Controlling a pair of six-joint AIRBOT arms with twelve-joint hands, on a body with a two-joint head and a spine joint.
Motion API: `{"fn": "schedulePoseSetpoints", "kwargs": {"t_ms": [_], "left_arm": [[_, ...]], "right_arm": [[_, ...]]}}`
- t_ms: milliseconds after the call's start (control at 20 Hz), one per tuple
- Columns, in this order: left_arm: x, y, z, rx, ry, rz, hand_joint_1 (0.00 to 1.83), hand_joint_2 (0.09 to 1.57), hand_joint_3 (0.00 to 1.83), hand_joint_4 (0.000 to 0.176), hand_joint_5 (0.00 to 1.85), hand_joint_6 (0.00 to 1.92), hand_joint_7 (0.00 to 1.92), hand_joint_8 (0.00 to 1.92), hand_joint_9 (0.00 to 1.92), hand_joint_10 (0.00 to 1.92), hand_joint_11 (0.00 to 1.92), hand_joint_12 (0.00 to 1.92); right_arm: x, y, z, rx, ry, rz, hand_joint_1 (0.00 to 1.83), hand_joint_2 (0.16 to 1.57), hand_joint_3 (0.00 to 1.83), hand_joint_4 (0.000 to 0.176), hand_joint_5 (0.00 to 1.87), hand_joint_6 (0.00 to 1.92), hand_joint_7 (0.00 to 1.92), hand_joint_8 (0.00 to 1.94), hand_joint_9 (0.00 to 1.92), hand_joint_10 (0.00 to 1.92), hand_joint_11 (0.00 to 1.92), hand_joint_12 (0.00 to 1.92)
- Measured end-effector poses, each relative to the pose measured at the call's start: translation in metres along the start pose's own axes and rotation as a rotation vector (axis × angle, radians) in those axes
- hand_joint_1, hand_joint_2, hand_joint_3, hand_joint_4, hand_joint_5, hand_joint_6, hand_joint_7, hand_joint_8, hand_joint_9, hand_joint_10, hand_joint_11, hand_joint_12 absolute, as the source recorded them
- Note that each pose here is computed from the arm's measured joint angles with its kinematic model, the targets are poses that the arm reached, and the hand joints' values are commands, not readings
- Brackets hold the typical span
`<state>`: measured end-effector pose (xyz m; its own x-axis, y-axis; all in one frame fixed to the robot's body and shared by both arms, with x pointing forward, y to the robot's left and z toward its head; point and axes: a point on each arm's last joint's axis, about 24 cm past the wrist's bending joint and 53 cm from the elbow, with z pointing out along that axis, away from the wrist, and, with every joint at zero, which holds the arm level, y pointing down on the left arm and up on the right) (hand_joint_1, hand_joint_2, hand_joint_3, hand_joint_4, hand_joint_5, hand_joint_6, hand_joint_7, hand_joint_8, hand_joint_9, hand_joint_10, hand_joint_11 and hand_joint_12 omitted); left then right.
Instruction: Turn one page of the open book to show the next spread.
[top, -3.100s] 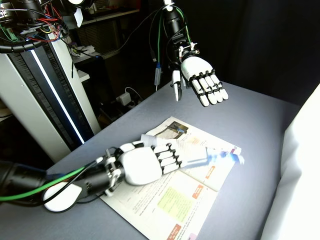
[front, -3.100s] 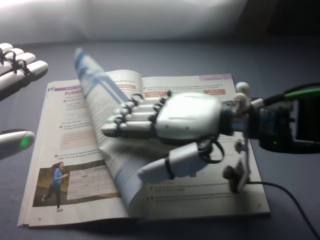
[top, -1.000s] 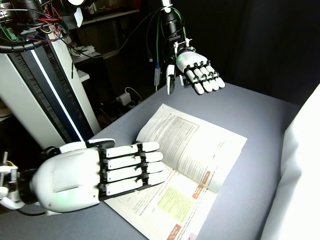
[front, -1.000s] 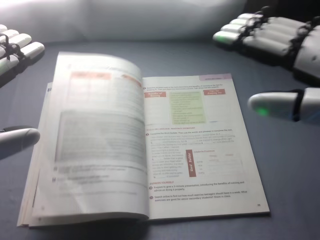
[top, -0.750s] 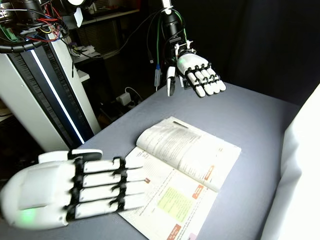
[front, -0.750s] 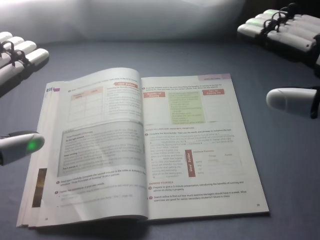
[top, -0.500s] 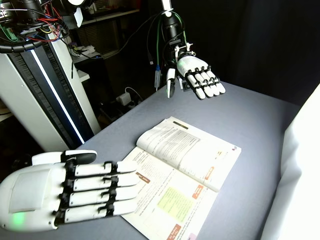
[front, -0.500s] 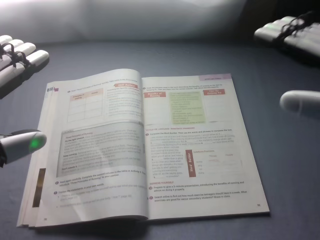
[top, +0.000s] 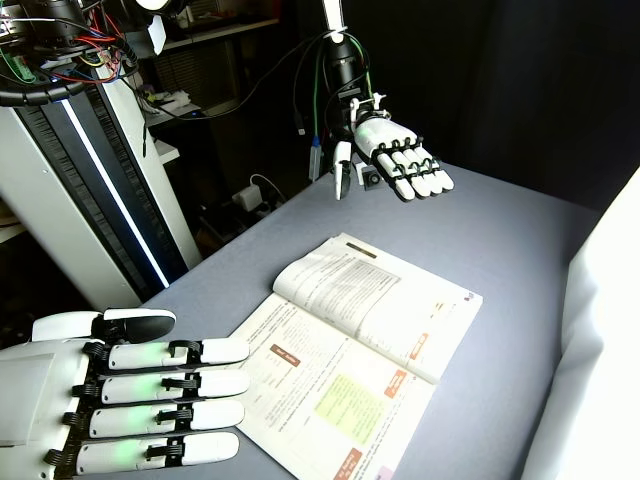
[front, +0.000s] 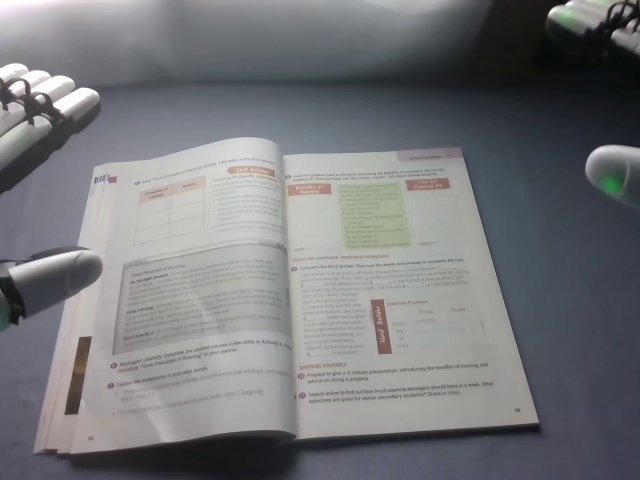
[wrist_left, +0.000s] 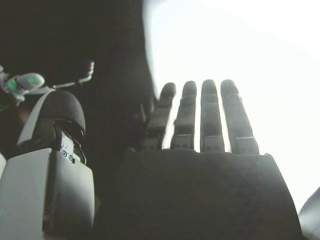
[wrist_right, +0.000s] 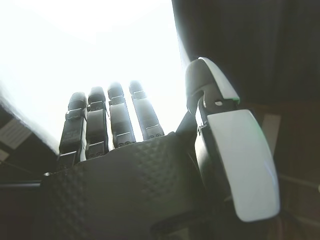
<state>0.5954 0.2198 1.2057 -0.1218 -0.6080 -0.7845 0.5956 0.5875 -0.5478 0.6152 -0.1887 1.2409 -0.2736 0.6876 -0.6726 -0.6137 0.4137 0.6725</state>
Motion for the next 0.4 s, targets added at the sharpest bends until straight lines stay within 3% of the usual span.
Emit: {"fn": "schedulePoseSetpoints", "kwargs": {"t_ms": [150,200,250,300,350,400], "left_arm": [[0.0,0.002,0.0,0.003,-0.031,-0.031,0.0,1.28,0.02,0.001,0.0,0.0,0.0,0.0,0.0,0.0,0.0,0.0],[0.0,0.002,0.0,0.004,-0.043,-0.048,0.0,1.3,0.02,0.024,0.0,0.0,0.0,0.0,0.0,0.0,0.0,0.0],[-0.001,0.002,0.0,0.009,-0.056,-0.05,0.0,1.32,0.03,0.033,0.0,0.0,0.0,0.0,0.0,0.0,0.0,0.0],[-0.003,0.002,0.0,0.011,-0.07,-0.054,0.0,1.36,0.02,0.054,0.0,0.0,0.0,0.0,0.0,0.0,0.0,0.0],[-0.005,0.003,0.0,0.011,-0.082,-0.058,0.11,1.4,0.02,0.053,0.0,0.0,0.0,0.0,0.0,0.0,0.0,0.0],[-0.006,0.002,0.0,0.013,-0.099,-0.068,0.11,1.4,0.01,0.077,0.0,0.0,0.0,0.0,0.0,0.0,0.0,0.0]], "right_arm": [[-0.007,0.0,-0.005,-0.014,-0.05,0.021,0.16,1.4,0.01,0.0,0.0,0.0,0.0,0.0,0.0,0.0,0.0,0.0],[-0.012,0.001,-0.009,-0.02,-0.075,0.024,0.14,1.39,0.0,0.0,0.0,0.0,0.0,0.0,0.0,0.0,0.01,0.0],[-0.017,0.0,-0.013,-0.019,-0.096,0.026,0.11,1.38,0.0,0.008,0.0,0.0,0.0,0.0,0.0,0.0,0.0,0.0],[-0.022,0.0,-0.016,-0.018,-0.115,0.027,0.08,1.37,0.0,0.042,0.0,0.0,0.0,0.0,0.0,0.0,0.0,0.0],[-0.029,0.001,-0.021,-0.021,-0.139,0.024,0.07,1.34,0.0,0.06,0.0,0.0,0.0,0.0,0.0,0.0,0.0,0.0],[-0.034,0.002,-0.024,-0.026,-0.159,0.023,0.08,1.33,0.0,0.093,0.0,0.0,0.0,0.0,0.0,0.0,0.0,0.0]]}}
